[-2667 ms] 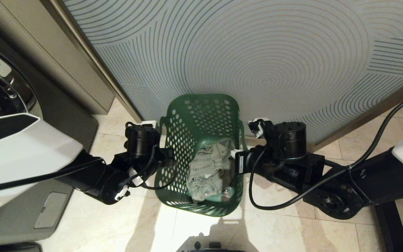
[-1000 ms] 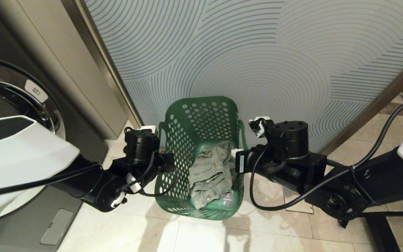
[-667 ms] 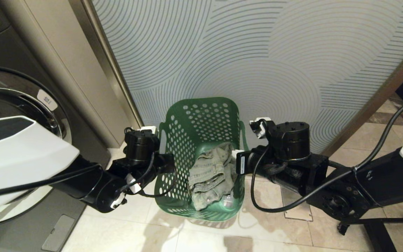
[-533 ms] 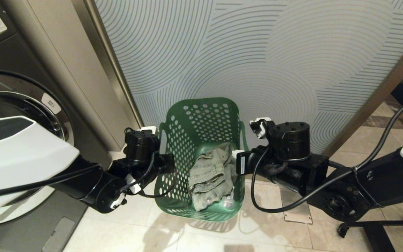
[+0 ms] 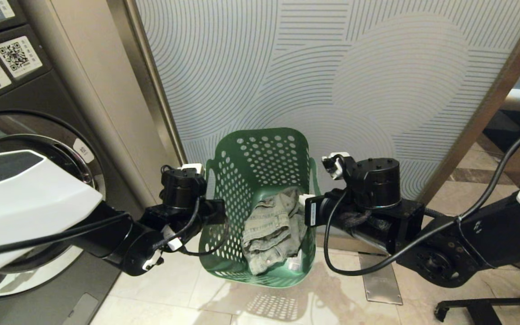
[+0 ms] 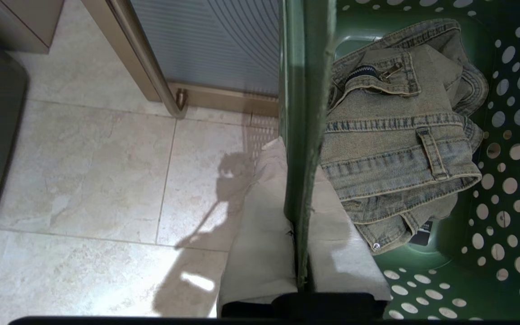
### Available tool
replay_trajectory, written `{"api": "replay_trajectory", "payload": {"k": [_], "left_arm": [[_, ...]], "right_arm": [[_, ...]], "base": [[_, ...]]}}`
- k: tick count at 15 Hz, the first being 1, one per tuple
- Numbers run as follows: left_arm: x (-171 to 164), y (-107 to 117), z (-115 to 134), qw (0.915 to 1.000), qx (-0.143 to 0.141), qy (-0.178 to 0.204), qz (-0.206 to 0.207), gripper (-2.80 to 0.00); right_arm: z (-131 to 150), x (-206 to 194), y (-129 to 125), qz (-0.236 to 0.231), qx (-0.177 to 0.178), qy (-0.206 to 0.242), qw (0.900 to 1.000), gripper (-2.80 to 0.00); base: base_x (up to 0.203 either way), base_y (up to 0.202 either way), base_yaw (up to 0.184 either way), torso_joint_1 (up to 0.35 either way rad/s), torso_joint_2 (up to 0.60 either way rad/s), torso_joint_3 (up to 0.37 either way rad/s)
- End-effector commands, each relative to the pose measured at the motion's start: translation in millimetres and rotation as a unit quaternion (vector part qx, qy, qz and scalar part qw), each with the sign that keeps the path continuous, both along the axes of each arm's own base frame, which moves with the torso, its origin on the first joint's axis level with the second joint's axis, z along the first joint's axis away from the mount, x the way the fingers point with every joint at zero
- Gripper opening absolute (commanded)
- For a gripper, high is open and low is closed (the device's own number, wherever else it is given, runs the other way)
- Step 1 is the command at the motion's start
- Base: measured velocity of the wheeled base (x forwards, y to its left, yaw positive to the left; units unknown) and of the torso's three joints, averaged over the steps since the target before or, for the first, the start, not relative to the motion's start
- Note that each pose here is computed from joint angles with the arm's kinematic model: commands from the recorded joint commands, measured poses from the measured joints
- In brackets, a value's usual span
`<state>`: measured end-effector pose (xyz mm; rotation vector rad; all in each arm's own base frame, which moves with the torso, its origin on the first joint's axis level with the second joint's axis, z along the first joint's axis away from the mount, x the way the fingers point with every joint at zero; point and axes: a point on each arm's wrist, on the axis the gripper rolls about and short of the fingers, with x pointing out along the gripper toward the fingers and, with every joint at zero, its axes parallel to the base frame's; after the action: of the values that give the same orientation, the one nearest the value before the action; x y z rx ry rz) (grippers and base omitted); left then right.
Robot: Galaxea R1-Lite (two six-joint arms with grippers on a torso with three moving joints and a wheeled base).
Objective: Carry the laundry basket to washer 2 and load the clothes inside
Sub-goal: Pick up the clothes basket and put it beside the washing machine
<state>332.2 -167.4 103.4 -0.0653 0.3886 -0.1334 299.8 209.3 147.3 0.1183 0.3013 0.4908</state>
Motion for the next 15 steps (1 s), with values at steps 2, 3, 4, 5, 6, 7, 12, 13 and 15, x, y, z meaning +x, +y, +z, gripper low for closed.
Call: {"api": "replay_trajectory", "payload": {"k": [2, 3, 4, 5, 6, 7, 12, 13, 15], "left_arm": [[0, 0, -1, 1.0000, -0.001, -0.001, 0.001, -2.80], [1, 0, -1, 1.0000, -0.002, -0.001, 0.002, -2.80], [0, 0, 0, 1.0000, -0.003, -0.001, 0.001, -2.80], [0, 0, 0, 1.0000, -0.003, -0.002, 0.001, -2.80], [0, 0, 0, 1.0000, -0.003, -0.001, 0.001, -2.80], [0, 0, 0, 1.0000, -0.003, -0.001, 0.001, -2.80], [0, 0, -2, 1.0000, -0.002, 0.001, 0.001, -2.80], [0, 0, -2, 1.0000, -0.001, 0.002, 0.001, -2.80], [-1, 0, -3, 1.0000, -0.001, 0.003, 0.001, -2.80]], "right_arm": [[-1, 1, 0, 0.000, 0.001, 0.000, 1.000, -2.80], [-2, 1, 0, 0.000, 0.000, 0.002, 1.000, -2.80], [-2, 1, 1, 0.000, 0.000, 0.002, 1.000, -2.80], [-4, 2, 1, -0.001, -0.002, 0.003, 1.000, -2.80], [-6, 3, 1, -0.002, -0.004, 0.005, 1.000, -2.80], [-6, 3, 2, -0.001, -0.005, 0.005, 1.000, -2.80], [-12, 4, 3, 0.009, -0.039, -0.006, 0.999, -2.80], [-13, 4, 3, 0.010, -0.041, -0.005, 0.999, -2.80], [-12, 4, 3, 0.010, -0.040, -0.006, 0.999, -2.80]], "base": [[0.000, 0.000, 0.000, 0.003, 0.00, 0.203], [0.000, 0.000, 0.000, 0.005, 0.01, 0.144], [0.000, 0.000, 0.000, 0.002, 0.00, 0.078], [0.000, 0.000, 0.000, 0.003, 0.00, 0.044], [0.000, 0.000, 0.000, 0.000, 0.00, 0.000], [0.000, 0.000, 0.000, 0.000, 0.00, 0.000], [0.000, 0.000, 0.000, 0.000, 0.00, 0.000], [0.000, 0.000, 0.000, 0.000, 0.00, 0.000], [0.000, 0.000, 0.000, 0.000, 0.00, 0.000]]}}
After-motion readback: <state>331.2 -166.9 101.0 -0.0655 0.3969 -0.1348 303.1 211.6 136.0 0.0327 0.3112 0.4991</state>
